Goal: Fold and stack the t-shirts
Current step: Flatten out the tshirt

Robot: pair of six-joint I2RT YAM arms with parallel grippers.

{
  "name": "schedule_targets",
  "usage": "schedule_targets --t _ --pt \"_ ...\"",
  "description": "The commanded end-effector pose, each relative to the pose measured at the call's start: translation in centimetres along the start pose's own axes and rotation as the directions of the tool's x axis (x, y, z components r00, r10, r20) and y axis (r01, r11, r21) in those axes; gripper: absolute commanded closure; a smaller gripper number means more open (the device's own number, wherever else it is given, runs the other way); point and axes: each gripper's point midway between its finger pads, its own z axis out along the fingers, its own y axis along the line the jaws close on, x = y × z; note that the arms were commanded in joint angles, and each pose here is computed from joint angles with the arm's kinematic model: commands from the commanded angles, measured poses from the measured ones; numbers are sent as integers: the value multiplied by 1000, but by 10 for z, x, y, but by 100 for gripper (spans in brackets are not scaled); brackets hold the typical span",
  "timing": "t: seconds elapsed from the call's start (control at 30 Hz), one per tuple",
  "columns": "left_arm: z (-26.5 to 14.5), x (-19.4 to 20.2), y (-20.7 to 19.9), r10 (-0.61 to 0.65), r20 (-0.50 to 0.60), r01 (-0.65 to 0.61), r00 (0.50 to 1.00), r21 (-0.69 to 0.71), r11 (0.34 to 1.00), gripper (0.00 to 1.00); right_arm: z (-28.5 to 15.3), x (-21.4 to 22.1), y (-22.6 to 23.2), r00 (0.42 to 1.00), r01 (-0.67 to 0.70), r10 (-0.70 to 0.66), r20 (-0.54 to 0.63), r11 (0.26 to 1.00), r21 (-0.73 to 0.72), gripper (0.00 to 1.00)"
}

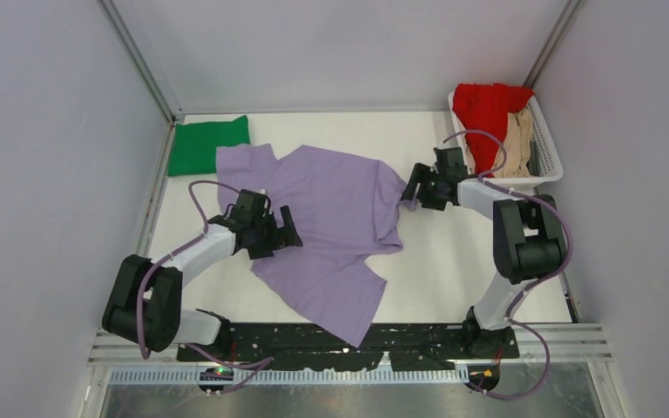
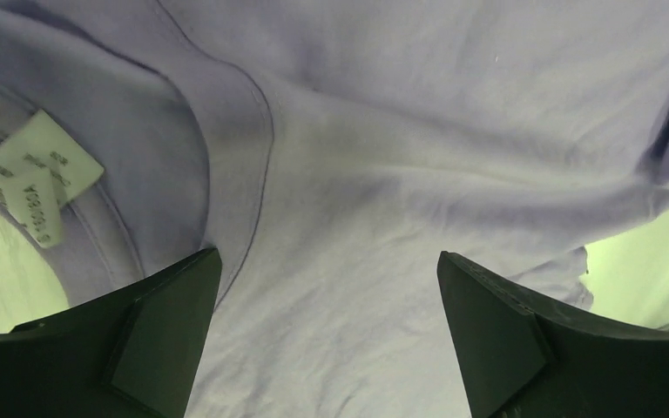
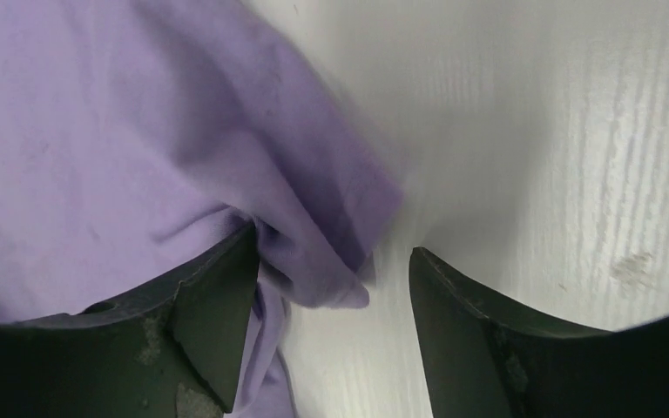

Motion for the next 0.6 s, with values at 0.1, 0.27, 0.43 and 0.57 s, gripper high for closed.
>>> schedule_targets --t 0.1,0.27,0.43,0.57 --pt "18 -9 17 -49 21 50 999 -37 998 0 38 -35 40 996 46 -43 76 998 -37 54" --pt "17 -31 38 -94 68 100 993 -92 991 0 5 -57 44 985 99 -101 141 995 27 94" --pt "7 -57 47 -51 130 72 990 -165 984 0 -81 -60 26 958 185 -234 166 946 266 95" --pt "0 -79 51 -31 166 66 986 -215 974 0 -147 -63 1 929 223 -349 125 796 563 95"
